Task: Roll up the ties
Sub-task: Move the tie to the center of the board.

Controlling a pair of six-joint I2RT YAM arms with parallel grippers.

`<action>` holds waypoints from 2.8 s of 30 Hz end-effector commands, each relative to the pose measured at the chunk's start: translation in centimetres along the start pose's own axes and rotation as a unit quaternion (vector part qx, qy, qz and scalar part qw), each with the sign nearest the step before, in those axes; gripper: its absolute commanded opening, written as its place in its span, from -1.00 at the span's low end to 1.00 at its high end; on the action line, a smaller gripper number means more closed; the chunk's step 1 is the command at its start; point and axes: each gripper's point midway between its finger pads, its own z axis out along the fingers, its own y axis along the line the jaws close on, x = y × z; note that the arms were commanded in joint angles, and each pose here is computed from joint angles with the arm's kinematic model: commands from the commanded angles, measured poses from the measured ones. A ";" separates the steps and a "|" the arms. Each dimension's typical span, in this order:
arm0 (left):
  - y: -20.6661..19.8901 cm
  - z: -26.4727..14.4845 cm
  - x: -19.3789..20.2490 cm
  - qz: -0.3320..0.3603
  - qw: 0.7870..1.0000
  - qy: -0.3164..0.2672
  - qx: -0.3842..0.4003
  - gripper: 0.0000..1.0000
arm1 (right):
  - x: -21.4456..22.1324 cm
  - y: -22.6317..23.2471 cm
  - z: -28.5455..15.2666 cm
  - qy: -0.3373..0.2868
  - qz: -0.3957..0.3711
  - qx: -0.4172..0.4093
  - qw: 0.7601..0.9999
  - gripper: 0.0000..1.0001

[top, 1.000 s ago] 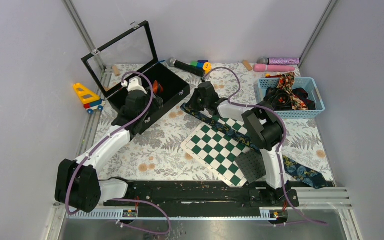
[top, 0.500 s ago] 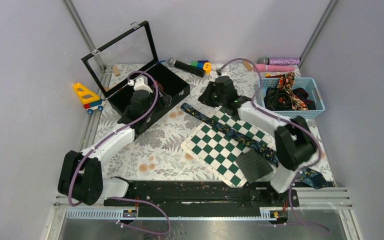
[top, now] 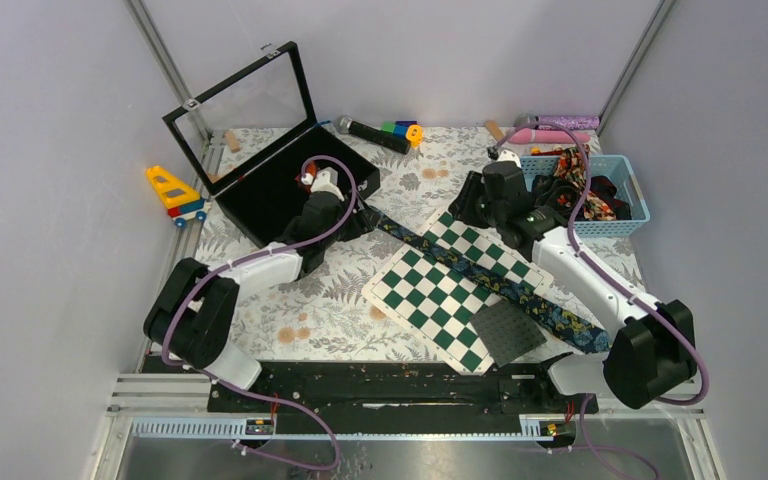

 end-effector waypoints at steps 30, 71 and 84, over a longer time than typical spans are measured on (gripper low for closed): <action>3.2 3.0 0.5 -0.021 0.998 -0.038 -0.038 0.49 | 2.9 -2.3 -1.9 0.033 0.007 0.016 0.999 -0.09; 8.0 10.1 -1.9 -0.042 0.992 -0.009 -0.116 0.25 | 1.6 -1.2 -2.7 0.028 0.007 -0.003 1.000 -0.04; 8.5 8.7 -1.9 -0.030 0.989 0.006 -0.145 0.28 | 1.4 -1.1 -3.1 0.022 0.009 -0.007 1.000 -0.03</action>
